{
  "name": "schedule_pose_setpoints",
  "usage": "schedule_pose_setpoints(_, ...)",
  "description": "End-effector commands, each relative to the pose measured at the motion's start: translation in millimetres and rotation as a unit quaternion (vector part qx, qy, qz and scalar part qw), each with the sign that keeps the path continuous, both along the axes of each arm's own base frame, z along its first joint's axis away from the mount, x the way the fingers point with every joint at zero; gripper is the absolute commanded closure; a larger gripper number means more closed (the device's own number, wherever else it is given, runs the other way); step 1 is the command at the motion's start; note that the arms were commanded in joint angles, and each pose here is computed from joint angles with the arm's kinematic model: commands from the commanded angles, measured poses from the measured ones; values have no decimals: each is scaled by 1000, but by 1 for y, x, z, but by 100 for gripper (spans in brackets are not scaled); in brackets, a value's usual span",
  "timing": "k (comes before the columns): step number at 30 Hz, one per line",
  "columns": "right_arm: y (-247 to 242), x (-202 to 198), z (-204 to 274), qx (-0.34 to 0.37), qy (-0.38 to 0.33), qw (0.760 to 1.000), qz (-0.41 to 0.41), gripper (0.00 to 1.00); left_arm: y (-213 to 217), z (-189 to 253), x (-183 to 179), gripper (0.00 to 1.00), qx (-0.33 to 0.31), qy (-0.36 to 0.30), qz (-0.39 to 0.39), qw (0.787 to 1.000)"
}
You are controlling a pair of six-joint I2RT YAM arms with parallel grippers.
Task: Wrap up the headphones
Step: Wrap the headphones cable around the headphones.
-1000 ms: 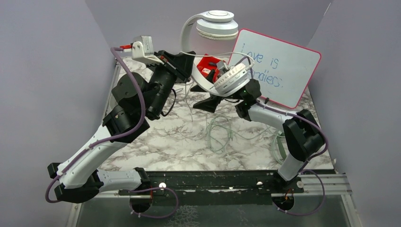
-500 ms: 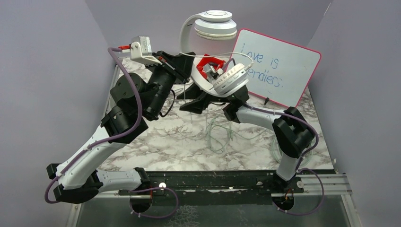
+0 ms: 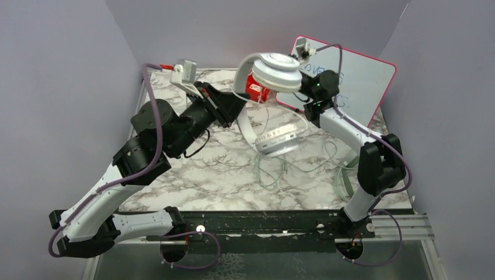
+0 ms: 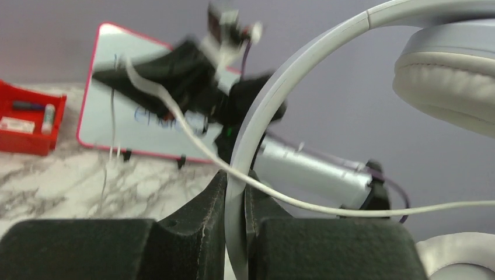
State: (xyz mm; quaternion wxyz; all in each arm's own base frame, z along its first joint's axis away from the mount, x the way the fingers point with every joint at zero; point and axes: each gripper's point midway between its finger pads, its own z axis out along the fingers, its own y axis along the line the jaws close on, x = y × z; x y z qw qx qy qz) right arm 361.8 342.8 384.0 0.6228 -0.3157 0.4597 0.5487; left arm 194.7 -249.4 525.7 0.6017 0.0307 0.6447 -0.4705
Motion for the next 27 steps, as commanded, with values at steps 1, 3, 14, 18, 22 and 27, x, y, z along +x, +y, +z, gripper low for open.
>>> schedule_pose_setpoints(1,-24,26,64,-22,-62,997,-27,100,-33,-79,-20,100,79,65,-93,990)
schedule_pose_setpoints(3,-32,39,82,-28,-74,995,-56,100,-37,-104,-20,100,100,82,-100,987)
schedule_pose_setpoints(14,-66,85,78,-41,-21,995,-90,100,-31,-161,-21,100,154,125,-91,976)
schedule_pose_setpoints(18,-53,93,55,-60,4,996,-69,100,-48,-157,-26,100,167,114,-132,970)
schedule_pose_setpoints(22,-53,109,39,-63,42,993,-88,100,-56,-147,-30,100,158,96,-156,970)
schedule_pose_setpoints(27,-57,122,0,-77,81,987,-117,100,-45,-127,-26,100,139,70,-131,979)
